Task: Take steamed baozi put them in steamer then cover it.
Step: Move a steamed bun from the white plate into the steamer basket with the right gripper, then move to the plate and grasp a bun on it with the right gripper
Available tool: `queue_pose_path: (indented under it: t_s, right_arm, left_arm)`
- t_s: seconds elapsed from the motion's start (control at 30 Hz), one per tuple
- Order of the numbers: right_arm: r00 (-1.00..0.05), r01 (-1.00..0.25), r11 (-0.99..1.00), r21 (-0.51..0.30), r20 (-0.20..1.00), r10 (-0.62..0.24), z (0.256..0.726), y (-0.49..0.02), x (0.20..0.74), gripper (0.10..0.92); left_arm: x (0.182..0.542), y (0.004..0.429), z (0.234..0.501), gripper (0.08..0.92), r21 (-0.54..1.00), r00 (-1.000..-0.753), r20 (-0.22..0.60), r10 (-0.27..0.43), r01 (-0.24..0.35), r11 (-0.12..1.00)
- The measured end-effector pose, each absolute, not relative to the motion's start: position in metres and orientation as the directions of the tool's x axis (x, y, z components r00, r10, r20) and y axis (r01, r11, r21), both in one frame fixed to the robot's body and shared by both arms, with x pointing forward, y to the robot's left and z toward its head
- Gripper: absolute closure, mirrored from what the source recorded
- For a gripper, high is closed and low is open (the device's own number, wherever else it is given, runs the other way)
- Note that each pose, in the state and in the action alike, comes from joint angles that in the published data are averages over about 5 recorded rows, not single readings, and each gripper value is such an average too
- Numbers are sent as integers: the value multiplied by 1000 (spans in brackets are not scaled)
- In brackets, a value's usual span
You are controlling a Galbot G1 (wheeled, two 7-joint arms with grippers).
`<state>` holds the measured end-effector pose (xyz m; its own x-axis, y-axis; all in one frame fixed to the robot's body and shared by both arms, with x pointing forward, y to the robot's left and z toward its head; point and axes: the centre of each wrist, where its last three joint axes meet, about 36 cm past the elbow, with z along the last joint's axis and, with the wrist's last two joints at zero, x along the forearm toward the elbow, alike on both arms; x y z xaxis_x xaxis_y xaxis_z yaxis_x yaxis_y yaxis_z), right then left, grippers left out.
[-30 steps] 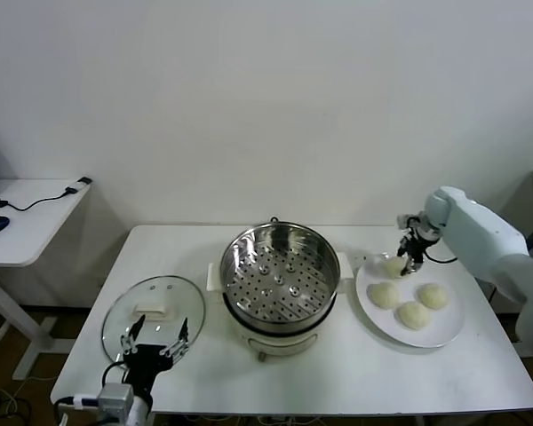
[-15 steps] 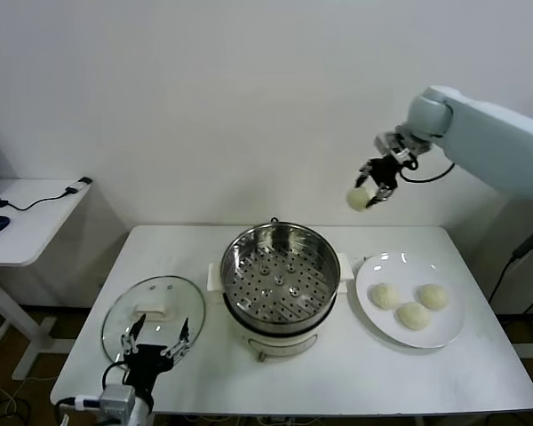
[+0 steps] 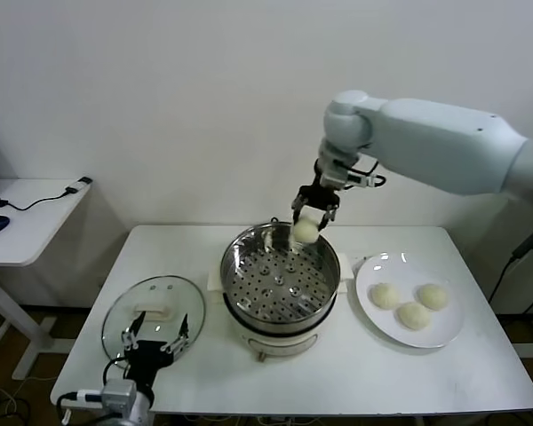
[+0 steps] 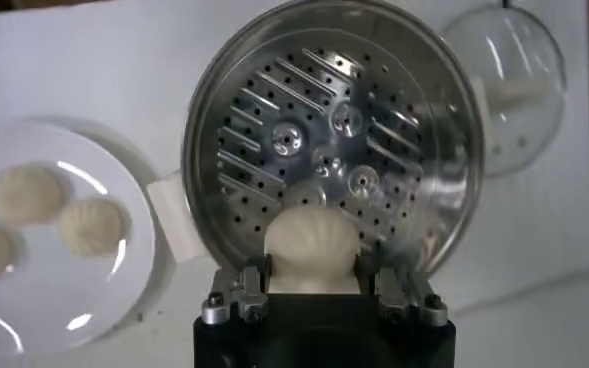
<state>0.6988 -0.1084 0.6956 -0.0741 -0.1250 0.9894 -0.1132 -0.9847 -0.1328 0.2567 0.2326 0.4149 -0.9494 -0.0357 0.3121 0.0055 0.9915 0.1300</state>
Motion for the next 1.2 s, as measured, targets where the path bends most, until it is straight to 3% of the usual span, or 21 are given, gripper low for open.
queue_pose_path:
  t_s: [0.3,0.6,0.77,0.97,1.2]
  right_arm:
    - [-59,-33,-993,-116,992,-114,645,-87,713,445]
    - [-58,-36,-991,-131,990,-129,608,-74,724,439]
    - [-66,-40,-988,-147,987,-145,604,-70,727,338]
    - [-56,-48,-986,-162,986,-160,624,-72,728,210]
    - [-16,-114,-976,-186,983,-185,695,-105,727,200]
  left_arm:
    - [256,233,413,177,129,-949,312,-45,-5,992]
    - [254,232,413,177,128,-949,310,-50,-10,992]
    - [253,232,415,177,126,-951,304,-52,-14,992]
    - [249,231,417,177,128,-952,300,-52,-14,992]
    - [247,228,417,177,136,-955,292,-51,-12,991]
